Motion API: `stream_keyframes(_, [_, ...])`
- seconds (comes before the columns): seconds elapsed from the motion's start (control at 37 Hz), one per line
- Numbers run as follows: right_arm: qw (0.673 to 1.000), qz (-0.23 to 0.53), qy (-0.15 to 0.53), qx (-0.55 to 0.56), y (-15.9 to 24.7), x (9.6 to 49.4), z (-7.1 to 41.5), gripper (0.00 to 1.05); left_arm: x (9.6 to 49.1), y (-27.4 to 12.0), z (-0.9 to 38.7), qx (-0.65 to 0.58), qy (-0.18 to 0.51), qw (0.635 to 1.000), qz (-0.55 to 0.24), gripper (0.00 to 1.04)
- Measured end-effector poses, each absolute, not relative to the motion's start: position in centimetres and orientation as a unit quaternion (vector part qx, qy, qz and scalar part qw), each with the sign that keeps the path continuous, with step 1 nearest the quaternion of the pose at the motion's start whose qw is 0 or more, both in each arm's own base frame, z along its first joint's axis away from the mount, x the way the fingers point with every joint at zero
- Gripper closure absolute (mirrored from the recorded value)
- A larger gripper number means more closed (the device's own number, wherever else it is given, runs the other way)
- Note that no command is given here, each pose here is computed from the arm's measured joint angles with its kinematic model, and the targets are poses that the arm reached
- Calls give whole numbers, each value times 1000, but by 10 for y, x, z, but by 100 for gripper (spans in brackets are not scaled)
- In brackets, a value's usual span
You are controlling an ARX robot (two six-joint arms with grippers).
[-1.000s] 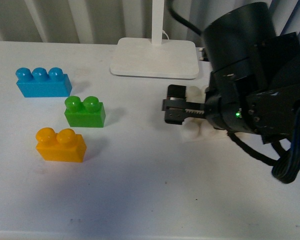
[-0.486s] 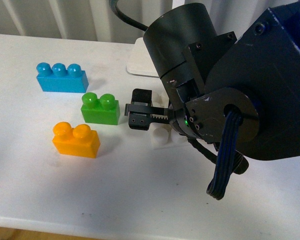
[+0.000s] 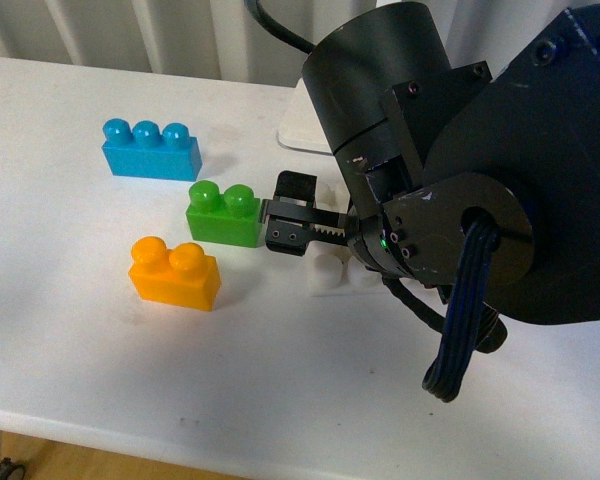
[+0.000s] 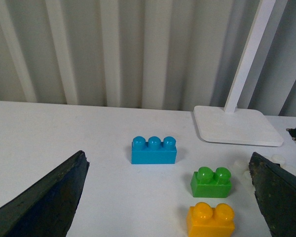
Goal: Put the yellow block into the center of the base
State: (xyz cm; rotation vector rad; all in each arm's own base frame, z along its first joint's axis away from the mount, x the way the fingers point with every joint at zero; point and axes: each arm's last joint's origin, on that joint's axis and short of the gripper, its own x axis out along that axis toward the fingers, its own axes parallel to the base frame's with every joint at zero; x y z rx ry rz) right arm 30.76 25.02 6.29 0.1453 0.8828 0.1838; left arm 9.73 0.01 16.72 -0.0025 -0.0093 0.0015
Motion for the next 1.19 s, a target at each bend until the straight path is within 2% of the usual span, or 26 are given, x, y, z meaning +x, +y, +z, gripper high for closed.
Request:
stream_keyframes(0.54, [895,103,421,107,251,302,74,9,97,0,167,-1,-5,1000,1,6])
stream_keyframes(1.19, [896,99,424,92,252,303,74,9,97,0,167,-1,-5,1000,1,6])
